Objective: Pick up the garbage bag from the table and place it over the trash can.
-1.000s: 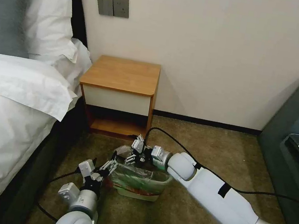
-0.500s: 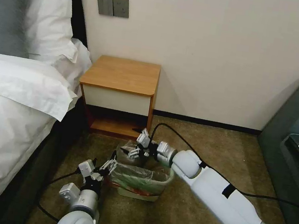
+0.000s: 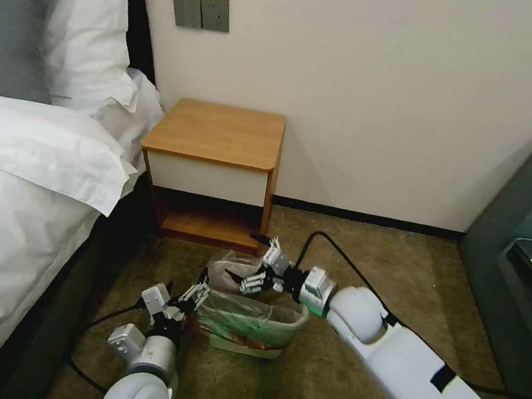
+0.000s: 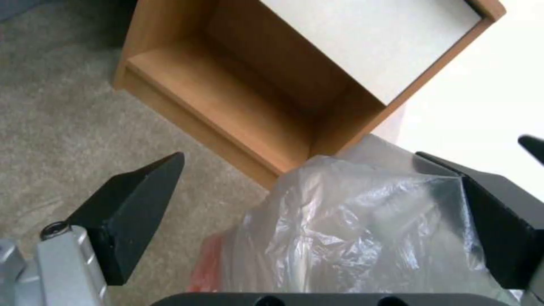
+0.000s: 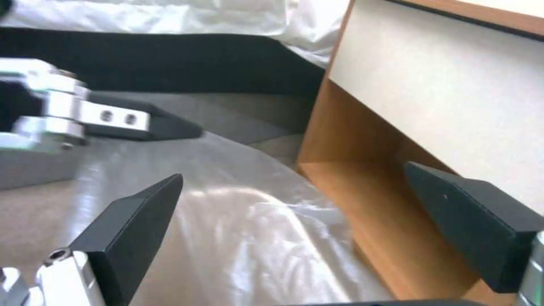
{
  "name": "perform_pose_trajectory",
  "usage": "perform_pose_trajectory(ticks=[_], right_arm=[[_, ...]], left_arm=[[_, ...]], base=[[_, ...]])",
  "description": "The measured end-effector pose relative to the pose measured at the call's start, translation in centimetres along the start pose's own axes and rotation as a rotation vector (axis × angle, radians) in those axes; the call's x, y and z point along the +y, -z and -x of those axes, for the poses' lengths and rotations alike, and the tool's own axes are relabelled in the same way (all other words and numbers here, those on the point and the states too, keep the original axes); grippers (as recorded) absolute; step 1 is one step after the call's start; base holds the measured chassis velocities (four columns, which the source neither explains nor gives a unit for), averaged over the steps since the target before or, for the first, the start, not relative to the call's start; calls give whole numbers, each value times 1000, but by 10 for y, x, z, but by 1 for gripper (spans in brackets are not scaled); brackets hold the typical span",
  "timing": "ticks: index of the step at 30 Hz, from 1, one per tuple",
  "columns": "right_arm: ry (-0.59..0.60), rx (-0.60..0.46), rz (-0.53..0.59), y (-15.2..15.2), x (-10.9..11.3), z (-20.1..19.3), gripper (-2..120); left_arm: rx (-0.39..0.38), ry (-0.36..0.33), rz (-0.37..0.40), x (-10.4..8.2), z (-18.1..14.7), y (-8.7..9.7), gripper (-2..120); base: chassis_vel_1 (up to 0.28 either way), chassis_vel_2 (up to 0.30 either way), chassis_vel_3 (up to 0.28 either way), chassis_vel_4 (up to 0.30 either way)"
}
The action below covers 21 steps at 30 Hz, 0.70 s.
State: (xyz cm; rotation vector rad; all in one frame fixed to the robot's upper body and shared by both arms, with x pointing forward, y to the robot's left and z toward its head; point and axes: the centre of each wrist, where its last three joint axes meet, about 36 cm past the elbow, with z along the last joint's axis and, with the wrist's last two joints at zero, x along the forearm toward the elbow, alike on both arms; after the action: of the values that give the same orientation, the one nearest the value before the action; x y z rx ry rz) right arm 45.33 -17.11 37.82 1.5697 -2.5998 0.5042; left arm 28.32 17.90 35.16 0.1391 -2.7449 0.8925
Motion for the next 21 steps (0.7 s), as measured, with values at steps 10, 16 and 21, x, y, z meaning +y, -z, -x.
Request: perform_pose_trajectory(ticks=[10, 16, 21], right_arm=[[36, -14, 1, 5, 9, 7, 100], [76, -13, -3, 6, 20, 19, 100], [102, -2, -24, 4, 25, 36, 100]], left_arm=[[3, 0, 1, 0, 0, -1, 100], [3, 0, 3, 0, 0, 0, 100], [9, -5, 1, -2, 0, -2, 100]], base=[[0, 0, 0, 0], [0, 0, 0, 0], [0, 0, 0, 0]])
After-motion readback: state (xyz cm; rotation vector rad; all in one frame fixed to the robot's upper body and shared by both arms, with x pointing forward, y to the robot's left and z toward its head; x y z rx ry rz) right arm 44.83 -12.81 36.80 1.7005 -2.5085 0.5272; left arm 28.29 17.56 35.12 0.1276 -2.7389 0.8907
